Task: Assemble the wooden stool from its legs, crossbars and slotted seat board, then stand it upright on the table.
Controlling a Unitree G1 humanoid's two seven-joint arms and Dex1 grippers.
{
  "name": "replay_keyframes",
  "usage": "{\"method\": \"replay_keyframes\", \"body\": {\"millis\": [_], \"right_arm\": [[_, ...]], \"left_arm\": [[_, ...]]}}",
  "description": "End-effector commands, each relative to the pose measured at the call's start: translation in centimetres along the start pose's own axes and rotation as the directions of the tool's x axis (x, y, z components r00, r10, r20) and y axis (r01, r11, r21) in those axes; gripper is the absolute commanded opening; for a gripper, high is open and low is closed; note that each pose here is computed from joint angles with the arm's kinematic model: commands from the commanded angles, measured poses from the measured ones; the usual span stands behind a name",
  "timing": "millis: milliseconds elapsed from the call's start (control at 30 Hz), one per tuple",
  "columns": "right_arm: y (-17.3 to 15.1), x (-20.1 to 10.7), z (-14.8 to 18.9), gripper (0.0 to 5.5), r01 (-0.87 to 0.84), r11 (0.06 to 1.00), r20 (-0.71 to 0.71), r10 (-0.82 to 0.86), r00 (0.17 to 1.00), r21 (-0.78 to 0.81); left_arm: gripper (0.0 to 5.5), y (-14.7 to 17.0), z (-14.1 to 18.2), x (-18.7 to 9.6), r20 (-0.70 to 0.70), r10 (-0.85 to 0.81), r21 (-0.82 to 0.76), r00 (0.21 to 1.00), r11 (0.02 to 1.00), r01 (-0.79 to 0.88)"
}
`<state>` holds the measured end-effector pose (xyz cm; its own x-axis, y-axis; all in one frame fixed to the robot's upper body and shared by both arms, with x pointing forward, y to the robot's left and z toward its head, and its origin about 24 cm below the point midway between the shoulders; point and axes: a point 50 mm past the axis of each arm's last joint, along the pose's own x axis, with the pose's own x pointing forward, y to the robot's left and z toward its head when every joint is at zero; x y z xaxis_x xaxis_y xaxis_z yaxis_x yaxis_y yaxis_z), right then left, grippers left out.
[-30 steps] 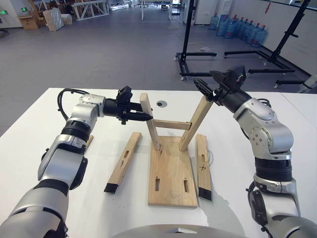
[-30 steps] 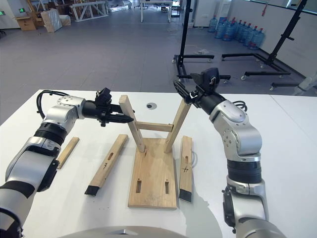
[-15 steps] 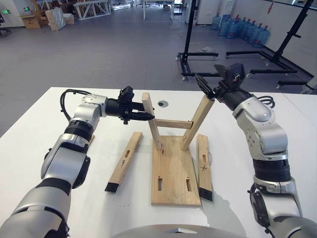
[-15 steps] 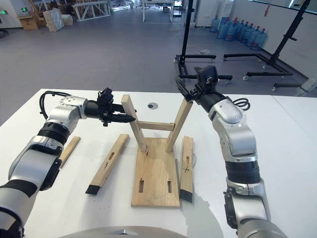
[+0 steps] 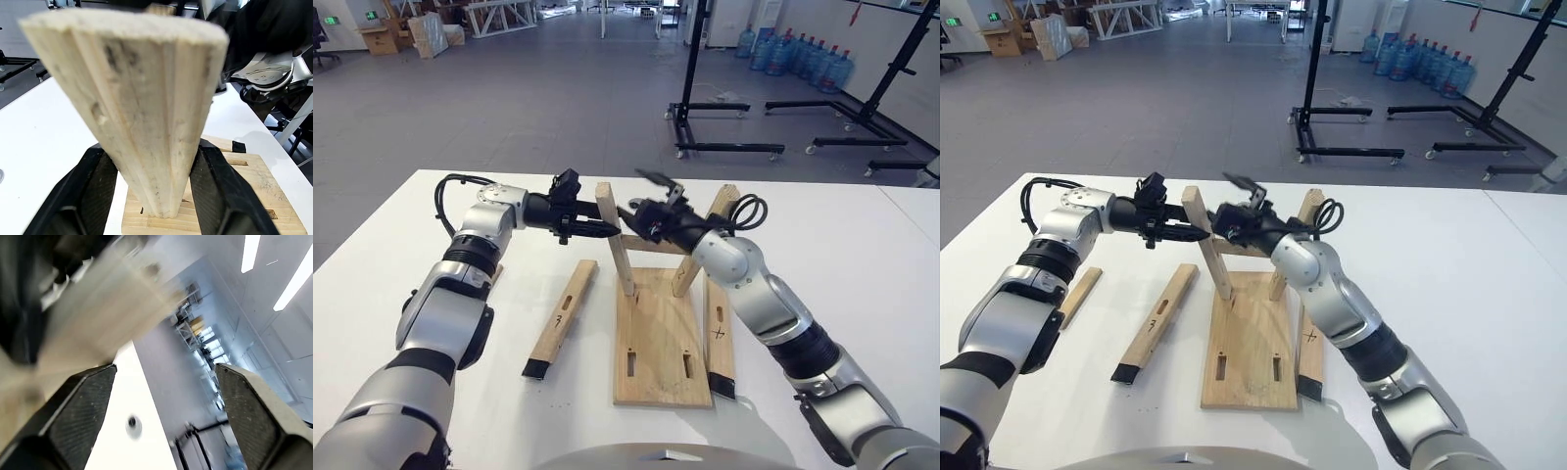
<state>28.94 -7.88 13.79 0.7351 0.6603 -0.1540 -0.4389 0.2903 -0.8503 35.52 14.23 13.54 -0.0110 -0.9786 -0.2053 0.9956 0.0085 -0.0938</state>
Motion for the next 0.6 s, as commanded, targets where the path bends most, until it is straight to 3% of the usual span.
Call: {"method": "replay_keyframes", "body": {"millis": [33, 233, 333, 400, 500, 600], "right_arm": [[9.9, -1.9, -4.2, 3.73, -0.547, 0.826, -0.237, 0.563, 0.792, 0.135], [10.2, -3.1, -5.0, 3.73, -0.564, 0.810, -0.264, 0.587, 0.766, 0.163], [9.4, -2.8, -4.9, 3.73, -0.511, 0.845, -0.266, 0.535, 0.802, 0.157], [6.5, -1.9, -4.3, 3.73, -0.373, 0.921, -0.229, 0.390, 0.892, 0.112], [-1.0, -1.4, -3.0, 3.73, 0.021, 0.992, -0.105, -0.008, 0.994, 0.122], [-8.8, -4.0, -2.6, 3.73, 0.382, 0.863, -0.025, -0.396, 0.918, 0.330]], "left_arm": [[2.04, -3.3, -11.2, 2.0, -0.420, -0.135, -0.276, 0.897, 0.961, 0.015], [2.04, -3.2, -11.2, 1.9, -0.419, -0.123, -0.272, 0.900, 0.962, 0.005], [2.04, -3.2, -11.2, 1.9, -0.418, -0.121, -0.269, 0.900, 0.963, 0.005], [2.04, -3.2, -11.2, 1.8, -0.418, -0.118, -0.269, 0.901, 0.963, 0.002], [2.04, -3.1, -11.1, 1.9, -0.423, -0.122, -0.268, 0.898, 0.963, 0.004], [2.04, -3.0, -11.0, 1.9, -0.423, -0.120, -0.264, 0.898, 0.964, 0.004]]}}
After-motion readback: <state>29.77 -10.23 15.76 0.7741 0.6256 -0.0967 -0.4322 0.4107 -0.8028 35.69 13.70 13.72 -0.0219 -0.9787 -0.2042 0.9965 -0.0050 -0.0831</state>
